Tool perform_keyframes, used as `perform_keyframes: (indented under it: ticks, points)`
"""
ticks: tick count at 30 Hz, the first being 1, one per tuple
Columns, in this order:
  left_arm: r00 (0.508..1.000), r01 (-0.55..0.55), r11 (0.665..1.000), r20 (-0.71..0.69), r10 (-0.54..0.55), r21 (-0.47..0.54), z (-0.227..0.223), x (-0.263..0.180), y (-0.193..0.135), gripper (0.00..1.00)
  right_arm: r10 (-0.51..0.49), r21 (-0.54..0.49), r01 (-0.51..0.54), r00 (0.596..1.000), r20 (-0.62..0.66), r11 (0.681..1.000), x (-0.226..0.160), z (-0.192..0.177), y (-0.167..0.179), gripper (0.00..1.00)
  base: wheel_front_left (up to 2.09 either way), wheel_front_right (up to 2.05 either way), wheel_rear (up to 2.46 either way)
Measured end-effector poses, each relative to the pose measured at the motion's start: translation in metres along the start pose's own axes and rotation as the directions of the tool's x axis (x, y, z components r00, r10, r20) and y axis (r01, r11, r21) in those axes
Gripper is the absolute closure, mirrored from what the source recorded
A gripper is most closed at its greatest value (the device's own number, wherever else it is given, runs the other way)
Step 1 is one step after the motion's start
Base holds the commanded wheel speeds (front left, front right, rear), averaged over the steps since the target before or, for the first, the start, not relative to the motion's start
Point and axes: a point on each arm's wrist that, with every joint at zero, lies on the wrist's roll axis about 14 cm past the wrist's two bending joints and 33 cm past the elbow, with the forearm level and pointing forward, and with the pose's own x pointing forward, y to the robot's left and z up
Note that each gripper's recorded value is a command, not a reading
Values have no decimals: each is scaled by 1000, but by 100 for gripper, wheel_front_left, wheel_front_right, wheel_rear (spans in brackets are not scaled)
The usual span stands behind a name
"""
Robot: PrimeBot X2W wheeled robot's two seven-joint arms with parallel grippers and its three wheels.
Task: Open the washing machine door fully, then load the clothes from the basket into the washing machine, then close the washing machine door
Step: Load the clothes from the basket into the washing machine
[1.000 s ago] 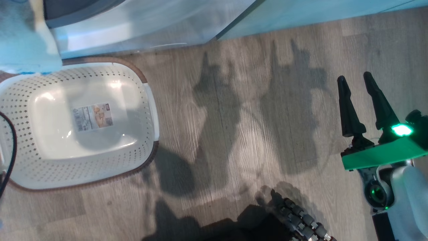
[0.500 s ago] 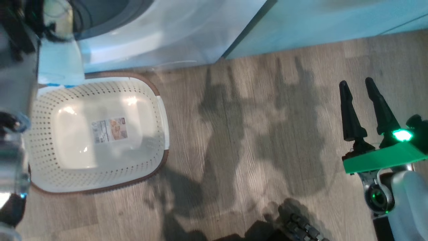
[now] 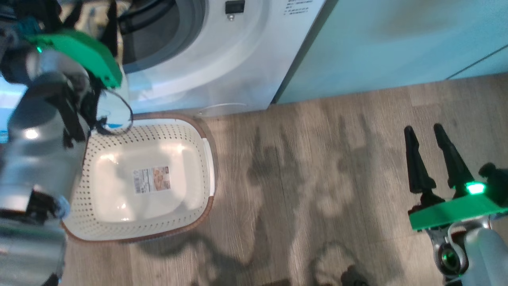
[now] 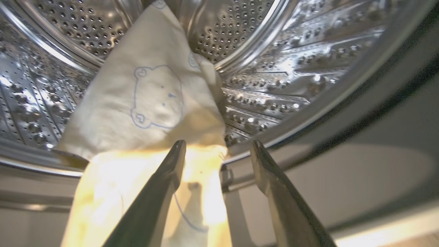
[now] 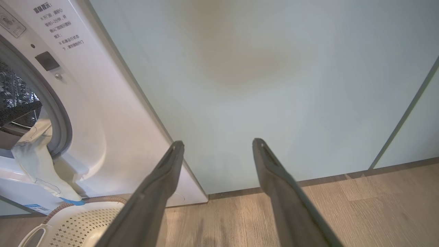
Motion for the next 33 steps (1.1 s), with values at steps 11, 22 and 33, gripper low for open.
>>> perform_keyframes:
  ticks: [11, 22, 33]
  points:
    - [999, -42, 998, 29, 43, -41, -10, -57, 13, 0, -2, 21, 2, 1000, 15, 1000, -16, 5, 0, 0, 0, 0, 0]
    - [972, -231, 963, 21, 236, -141, -47, -146, 52, 0, 28, 30, -29, 999, 39, 999, -18, 12, 9, 0, 0, 0, 0]
    - [943, -333, 922, -49, 330, -199, -83, -188, 69, 0, 43, 35, -43, 999, 13, 998, -15, 2, 15, 0, 0, 0, 0]
